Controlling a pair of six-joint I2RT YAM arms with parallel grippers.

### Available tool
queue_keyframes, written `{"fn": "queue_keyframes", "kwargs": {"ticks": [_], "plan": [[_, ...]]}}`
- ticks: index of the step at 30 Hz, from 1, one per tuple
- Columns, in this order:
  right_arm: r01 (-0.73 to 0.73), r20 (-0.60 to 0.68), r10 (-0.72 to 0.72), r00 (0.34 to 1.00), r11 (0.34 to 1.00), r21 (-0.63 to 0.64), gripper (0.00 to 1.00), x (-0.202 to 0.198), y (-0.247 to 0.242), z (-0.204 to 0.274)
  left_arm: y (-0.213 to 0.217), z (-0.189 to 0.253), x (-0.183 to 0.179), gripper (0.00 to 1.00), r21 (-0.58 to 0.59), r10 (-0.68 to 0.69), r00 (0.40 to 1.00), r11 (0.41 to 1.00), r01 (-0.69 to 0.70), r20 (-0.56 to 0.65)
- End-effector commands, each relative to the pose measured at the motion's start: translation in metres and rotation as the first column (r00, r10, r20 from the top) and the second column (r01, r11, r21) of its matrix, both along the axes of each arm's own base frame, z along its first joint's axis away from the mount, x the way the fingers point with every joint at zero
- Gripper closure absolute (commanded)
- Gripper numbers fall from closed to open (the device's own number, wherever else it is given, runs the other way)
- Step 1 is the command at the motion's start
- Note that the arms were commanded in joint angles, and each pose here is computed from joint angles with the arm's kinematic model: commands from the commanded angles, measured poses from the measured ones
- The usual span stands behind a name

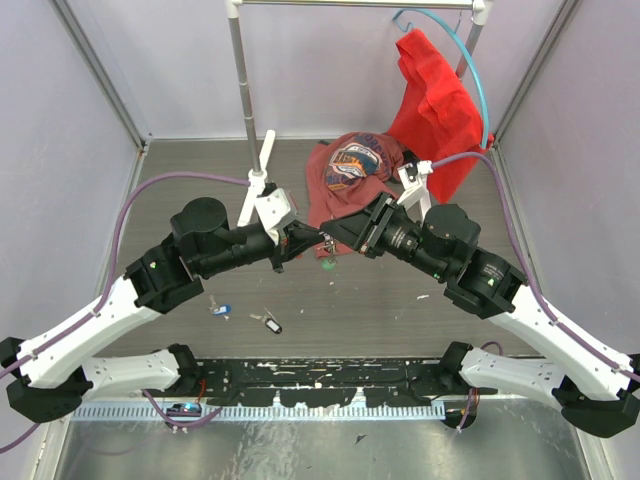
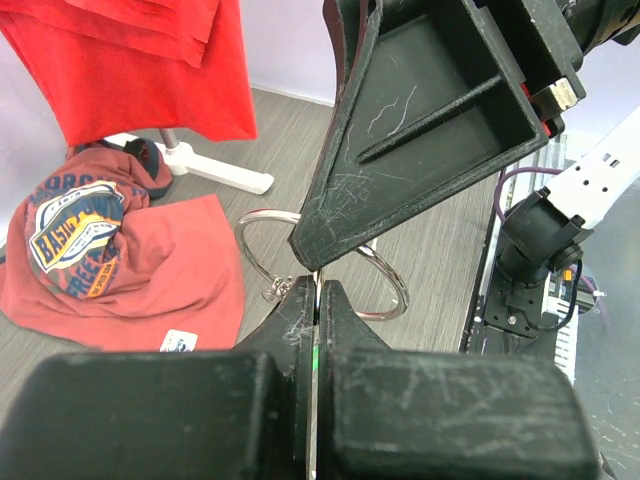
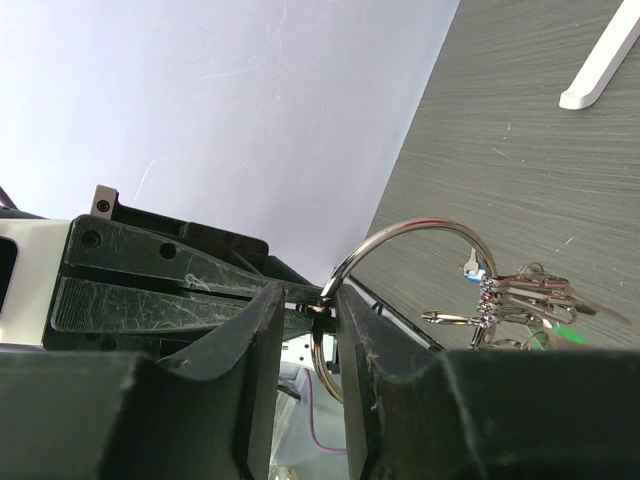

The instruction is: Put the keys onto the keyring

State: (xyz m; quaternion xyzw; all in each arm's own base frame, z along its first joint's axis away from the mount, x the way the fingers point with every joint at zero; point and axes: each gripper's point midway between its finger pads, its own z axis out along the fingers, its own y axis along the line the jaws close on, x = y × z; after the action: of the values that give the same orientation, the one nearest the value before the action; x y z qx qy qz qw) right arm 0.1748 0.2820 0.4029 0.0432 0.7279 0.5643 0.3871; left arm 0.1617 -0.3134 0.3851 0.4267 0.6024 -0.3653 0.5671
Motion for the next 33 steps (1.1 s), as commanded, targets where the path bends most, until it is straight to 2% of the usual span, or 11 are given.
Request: {"fn": "queue_keyframes", "kwargs": {"ticks": [1, 11, 12, 13, 14, 19, 23, 25, 33], "plan": [[0.021, 0.044, -0.024, 0.999, 0.997, 0.077, 0.67, 0.001, -0.004, 0.026, 0.004, 0.027, -0.006, 1.0, -0.06, -0.016, 0.999, 0.998, 0.019, 0.049], [0.0, 0.038, -0.003, 0.999, 0.998, 0.068, 0.7, 0.001, 0.002, 0.023, 0.005, 0.028, -0.005, 1.0, -0.062, -0.013, 0.999, 0.998, 0.016, 0.052], [0.0, 0.039, -0.002, 0.999, 0.998, 0.067, 0.77, 0.001, 0.002, 0.023, 0.005, 0.028, -0.006, 1.0, -0.062, -0.014, 0.999, 0.998, 0.017, 0.053], [0.0, 0.039, -0.003, 0.999, 0.998, 0.066, 0.91, 0.001, 0.002, 0.023, 0.005, 0.028, -0.006, 1.0, -0.062, -0.014, 0.999, 0.998, 0.018, 0.052], [0.004, 0.036, -0.006, 0.999, 0.998, 0.065, 0.99, 0.001, 0.001, 0.021, 0.005, 0.028, -0.006, 1.0, -0.06, -0.014, 0.999, 0.998, 0.017, 0.051], [0.025, 0.032, -0.027, 0.999, 0.998, 0.049, 1.0, 0.004, -0.002, 0.02, 0.007, 0.027, -0.006, 0.99, -0.06, -0.012, 0.999, 0.998, 0.016, 0.051], [0.066, 0.036, -0.067, 0.997, 0.998, 0.024, 1.0, 0.008, -0.008, 0.02, 0.014, 0.024, -0.007, 0.75, -0.057, 0.007, 0.999, 0.998, -0.005, 0.041], [0.084, 0.042, -0.084, 0.996, 0.996, 0.01, 1.0, 0.01, -0.012, 0.02, 0.021, 0.021, -0.007, 0.68, -0.052, 0.028, 0.999, 0.998, -0.026, 0.033], [0.119, 0.051, -0.118, 0.992, 0.992, -0.028, 1.0, 0.014, -0.018, 0.017, 0.046, -0.001, -0.009, 0.61, -0.012, 0.103, 0.994, 0.995, -0.103, -0.023]]}}
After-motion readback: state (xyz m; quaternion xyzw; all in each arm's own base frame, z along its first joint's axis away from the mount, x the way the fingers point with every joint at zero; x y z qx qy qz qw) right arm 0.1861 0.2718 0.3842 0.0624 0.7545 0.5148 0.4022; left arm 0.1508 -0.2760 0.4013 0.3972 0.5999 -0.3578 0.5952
